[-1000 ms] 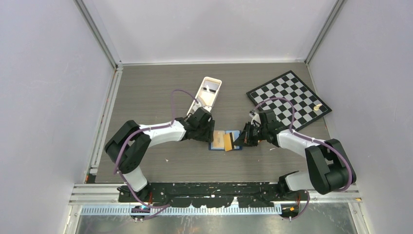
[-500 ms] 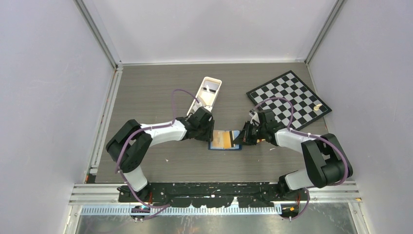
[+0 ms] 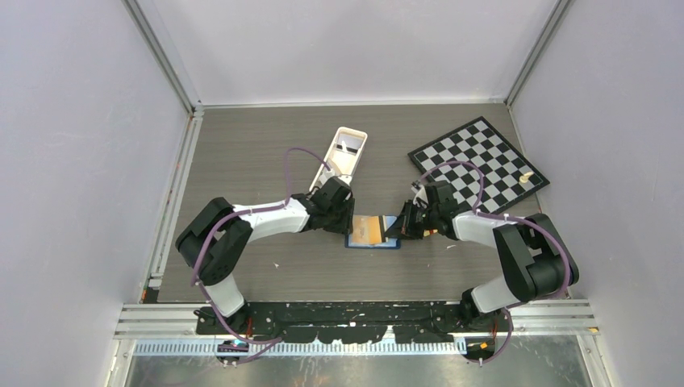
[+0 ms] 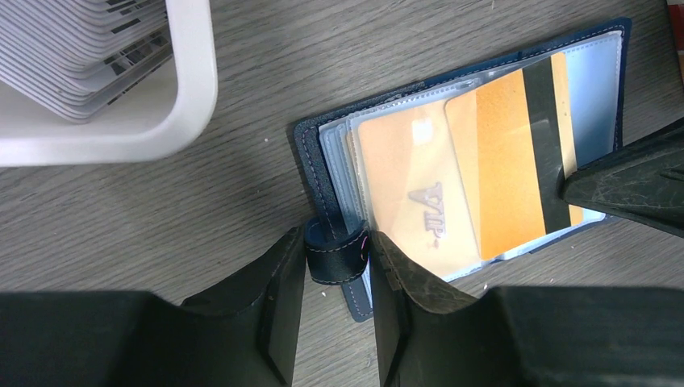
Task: Put the credit cards into the card holder
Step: Insert the credit card into the card holder.
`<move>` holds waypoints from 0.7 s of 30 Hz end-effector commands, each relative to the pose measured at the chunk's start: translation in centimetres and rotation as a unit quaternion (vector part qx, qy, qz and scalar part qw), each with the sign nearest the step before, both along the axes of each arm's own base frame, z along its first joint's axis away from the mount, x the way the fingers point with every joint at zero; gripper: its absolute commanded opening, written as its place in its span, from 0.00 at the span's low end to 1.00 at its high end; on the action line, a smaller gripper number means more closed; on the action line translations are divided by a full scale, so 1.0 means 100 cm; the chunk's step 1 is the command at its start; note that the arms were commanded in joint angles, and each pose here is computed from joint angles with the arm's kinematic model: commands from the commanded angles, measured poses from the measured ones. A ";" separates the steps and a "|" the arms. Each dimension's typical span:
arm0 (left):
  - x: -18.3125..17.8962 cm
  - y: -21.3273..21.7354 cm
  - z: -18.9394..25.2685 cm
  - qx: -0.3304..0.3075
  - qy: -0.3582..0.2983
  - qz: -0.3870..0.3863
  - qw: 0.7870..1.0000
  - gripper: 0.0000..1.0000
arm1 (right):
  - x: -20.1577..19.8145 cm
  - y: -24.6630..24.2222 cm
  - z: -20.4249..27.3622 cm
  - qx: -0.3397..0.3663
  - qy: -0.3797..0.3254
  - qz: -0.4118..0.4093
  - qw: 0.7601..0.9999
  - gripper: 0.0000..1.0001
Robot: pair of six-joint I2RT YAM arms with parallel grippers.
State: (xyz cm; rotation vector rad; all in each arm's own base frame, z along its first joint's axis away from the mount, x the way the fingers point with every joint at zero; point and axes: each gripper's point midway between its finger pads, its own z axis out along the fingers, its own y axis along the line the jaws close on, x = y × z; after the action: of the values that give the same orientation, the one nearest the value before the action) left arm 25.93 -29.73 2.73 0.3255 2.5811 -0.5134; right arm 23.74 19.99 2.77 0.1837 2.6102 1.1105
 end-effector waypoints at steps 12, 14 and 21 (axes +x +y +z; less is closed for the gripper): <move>0.002 -0.006 -0.001 -0.006 -0.003 -0.004 1.000 0.33 | 0.013 0.019 0.001 0.004 -0.027 0.001 1.000 0.01; -0.001 -0.008 -0.001 -0.013 0.003 -0.009 1.000 0.33 | 0.013 0.024 0.003 0.007 -0.030 0.004 1.000 0.00; -0.005 -0.007 0.004 -0.024 0.003 -0.007 1.000 0.33 | 0.015 0.038 0.009 0.006 -0.038 0.007 0.999 0.03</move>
State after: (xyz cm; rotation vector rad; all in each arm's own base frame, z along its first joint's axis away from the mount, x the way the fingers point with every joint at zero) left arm 25.82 -29.90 2.78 0.3283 2.5833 -0.5287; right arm 23.63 22.91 2.69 0.1311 2.5975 1.1389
